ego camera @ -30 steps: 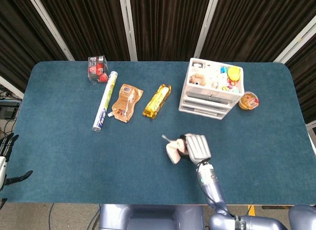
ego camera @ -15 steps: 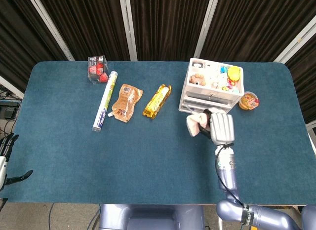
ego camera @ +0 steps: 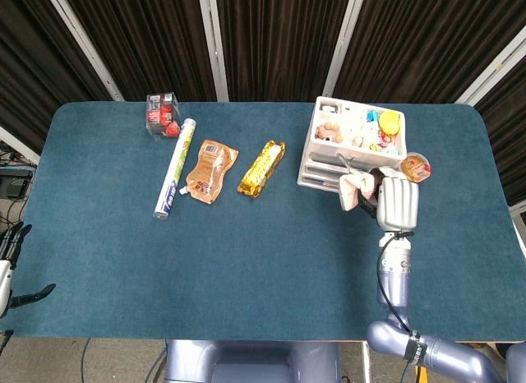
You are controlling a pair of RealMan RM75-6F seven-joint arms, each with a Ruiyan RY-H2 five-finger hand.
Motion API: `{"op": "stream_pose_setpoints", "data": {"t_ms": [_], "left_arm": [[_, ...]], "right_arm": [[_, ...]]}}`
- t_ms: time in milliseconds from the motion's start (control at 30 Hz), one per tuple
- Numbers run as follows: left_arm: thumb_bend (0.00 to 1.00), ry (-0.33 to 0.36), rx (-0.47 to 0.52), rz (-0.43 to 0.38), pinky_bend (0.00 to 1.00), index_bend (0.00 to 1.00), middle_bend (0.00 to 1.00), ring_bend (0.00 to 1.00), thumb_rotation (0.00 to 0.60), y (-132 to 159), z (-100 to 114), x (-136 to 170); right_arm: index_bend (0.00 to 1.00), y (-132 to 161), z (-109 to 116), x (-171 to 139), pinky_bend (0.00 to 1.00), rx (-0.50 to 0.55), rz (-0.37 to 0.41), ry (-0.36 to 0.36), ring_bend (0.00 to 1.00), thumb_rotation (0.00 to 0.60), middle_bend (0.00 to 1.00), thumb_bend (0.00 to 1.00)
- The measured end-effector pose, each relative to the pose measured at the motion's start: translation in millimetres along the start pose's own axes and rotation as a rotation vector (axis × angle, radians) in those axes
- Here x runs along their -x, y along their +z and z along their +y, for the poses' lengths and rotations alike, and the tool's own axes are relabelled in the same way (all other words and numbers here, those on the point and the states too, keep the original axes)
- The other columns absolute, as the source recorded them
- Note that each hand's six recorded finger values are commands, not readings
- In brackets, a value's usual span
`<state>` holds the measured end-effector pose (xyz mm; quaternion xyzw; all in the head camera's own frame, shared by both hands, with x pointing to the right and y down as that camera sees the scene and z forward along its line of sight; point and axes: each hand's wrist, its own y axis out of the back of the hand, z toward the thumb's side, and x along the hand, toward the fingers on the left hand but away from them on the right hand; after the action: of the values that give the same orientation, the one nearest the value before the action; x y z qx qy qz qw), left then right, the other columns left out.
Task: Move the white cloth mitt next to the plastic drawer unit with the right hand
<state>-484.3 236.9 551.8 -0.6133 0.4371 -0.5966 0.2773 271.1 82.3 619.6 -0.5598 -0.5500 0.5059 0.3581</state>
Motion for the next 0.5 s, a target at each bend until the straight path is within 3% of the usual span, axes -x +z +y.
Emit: {"op": "stream_pose_setpoints", "data": {"t_ms": [500], "left_arm": [[0.01,0.005,0.0,-0.012,0.0,0.0,0.0,0.0,0.6,3,0,1]], "right_arm": [[0.71,-10,11,-16,0.95,-0.018,-0.001,0.007,0.98,0.6,1.0,0.51]]}}
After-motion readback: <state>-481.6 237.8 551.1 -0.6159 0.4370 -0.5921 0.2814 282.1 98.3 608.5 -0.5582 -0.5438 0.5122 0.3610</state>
